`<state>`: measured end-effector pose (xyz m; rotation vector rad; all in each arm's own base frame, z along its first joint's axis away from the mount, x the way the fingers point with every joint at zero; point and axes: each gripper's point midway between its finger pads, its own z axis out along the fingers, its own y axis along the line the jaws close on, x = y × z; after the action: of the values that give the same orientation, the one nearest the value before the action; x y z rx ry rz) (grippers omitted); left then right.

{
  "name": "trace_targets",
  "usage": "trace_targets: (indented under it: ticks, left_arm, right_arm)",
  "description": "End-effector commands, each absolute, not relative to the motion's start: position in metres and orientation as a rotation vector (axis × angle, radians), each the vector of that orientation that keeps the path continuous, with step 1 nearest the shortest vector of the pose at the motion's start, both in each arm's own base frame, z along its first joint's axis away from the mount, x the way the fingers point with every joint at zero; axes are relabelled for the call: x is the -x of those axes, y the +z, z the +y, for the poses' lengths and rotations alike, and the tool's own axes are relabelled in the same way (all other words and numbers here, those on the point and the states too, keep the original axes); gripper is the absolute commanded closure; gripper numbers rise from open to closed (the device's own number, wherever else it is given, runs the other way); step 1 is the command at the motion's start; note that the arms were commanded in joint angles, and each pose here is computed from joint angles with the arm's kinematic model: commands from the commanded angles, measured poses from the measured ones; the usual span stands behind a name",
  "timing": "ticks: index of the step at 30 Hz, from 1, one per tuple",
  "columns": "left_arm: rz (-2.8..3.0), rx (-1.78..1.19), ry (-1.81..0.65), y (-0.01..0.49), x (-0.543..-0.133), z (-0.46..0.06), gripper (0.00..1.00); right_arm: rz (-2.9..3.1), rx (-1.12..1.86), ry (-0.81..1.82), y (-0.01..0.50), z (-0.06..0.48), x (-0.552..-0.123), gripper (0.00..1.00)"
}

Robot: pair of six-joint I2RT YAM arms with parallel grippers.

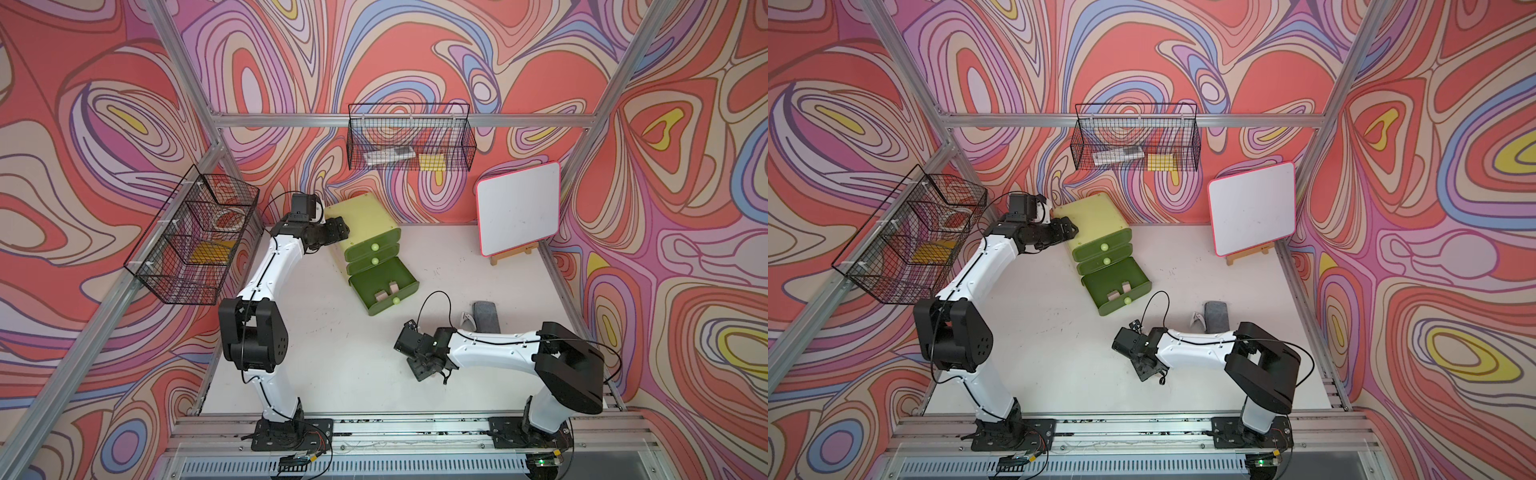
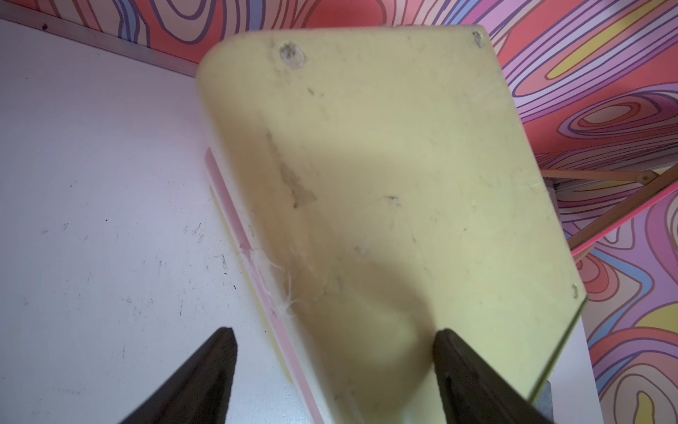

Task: Place the plugs into the drawer by color
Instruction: Pick up the plug from the center of the board, then place the plug in the drawer.

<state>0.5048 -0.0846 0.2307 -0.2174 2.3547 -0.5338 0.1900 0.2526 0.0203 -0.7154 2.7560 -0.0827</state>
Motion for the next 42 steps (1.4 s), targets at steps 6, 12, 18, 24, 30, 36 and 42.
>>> trace_targets:
  ticks: [6, 12, 18, 24, 30, 36, 42]
  left_arm:
    - [2.465, 0.232, -0.502, 0.206, -0.486, -0.086, 0.17]
    - [2.468, 0.233, -0.502, 0.205, -0.486, -0.086, 0.17]
    - [2.465, 0.226, -0.487, 0.207, -0.485, -0.086, 0.17]
    - [2.467, 0.223, -0.496, 0.206, -0.486, -0.087, 0.16]
    - [2.471, 0.224, -0.487, 0.205, -0.486, -0.087, 0.17]
    - [2.473, 0.222, -0.459, 0.204, -0.485, -0.083, 0.16]
    - [2.485, 0.217, -0.399, 0.201, -0.485, -0.077, 0.17]
  right_arm:
    - [2.849, 0.654, -0.022, 0.008, 0.233, -0.168, 0.56]
    - [2.842, 0.654, -0.025, 0.014, 0.233, -0.169, 0.42]
    - [2.892, 0.693, -0.007, 0.018, 0.231, -0.157, 0.35]
    - [2.919, 0.669, 0.034, 0.018, 0.221, -0.145, 0.45]
    - [2.842, 0.662, 0.028, 0.035, 0.231, -0.163, 0.63]
    - [2.628, 0.682, 0.094, 0.086, 0.267, -0.251, 0.66]
    - [2.399, 0.723, 0.080, 0.133, 0.302, -0.364, 0.66]
